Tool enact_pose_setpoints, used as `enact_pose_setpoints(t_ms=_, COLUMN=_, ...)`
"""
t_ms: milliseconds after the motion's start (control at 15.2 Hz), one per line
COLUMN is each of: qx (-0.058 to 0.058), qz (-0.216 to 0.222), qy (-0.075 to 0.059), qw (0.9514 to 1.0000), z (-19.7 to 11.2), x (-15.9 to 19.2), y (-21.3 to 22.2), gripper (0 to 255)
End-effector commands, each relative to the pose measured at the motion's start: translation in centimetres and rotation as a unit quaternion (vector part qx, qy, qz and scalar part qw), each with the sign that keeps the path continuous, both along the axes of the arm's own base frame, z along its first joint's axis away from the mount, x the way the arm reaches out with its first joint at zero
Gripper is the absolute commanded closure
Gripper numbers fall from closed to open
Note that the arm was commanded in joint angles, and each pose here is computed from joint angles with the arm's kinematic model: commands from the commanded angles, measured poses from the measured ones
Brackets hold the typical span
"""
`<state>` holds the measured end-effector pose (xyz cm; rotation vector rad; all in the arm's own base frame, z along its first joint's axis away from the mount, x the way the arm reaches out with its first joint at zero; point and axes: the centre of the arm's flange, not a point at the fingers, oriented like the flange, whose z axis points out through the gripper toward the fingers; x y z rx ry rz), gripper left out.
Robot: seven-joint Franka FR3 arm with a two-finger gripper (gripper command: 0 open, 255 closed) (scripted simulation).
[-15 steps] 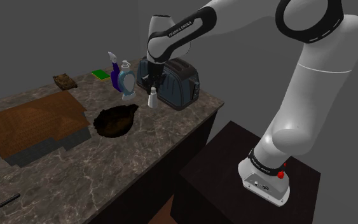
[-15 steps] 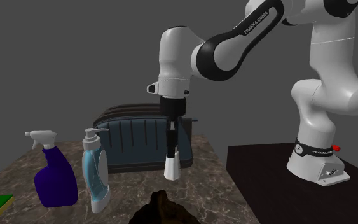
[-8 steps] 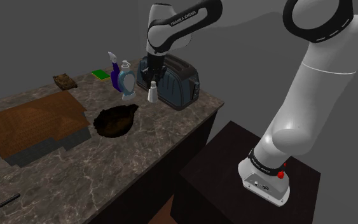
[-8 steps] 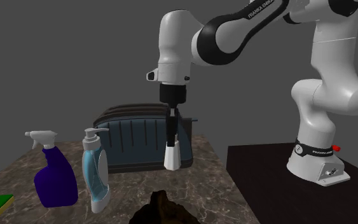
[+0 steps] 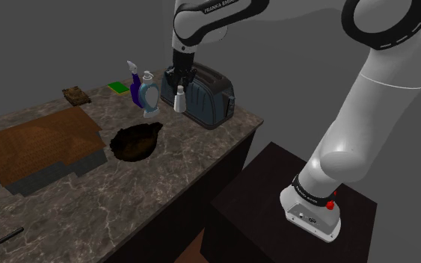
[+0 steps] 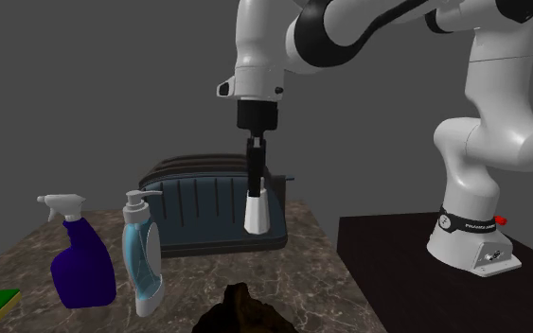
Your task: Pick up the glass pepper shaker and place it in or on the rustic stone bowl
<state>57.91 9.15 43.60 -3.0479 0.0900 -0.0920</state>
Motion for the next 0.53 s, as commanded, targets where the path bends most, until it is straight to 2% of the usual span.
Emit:
enact_pose_setpoints(t_ms=0, qx=0.0, qz=0.0, qy=0.0, qw=1.0, z=0.9, x=0.1, y=0.1, gripper=255)
enact_pose_setpoints(t_ms=132, qx=0.0, qz=0.0, qy=0.0, qw=1.0, z=1.7, x=0.1, y=0.1, gripper=255)
enact_pose_setpoints(t_ms=462, qx=0.0, qz=0.0, qy=0.0, qw=1.0, z=3.0, x=1.0, y=6.5, gripper=255)
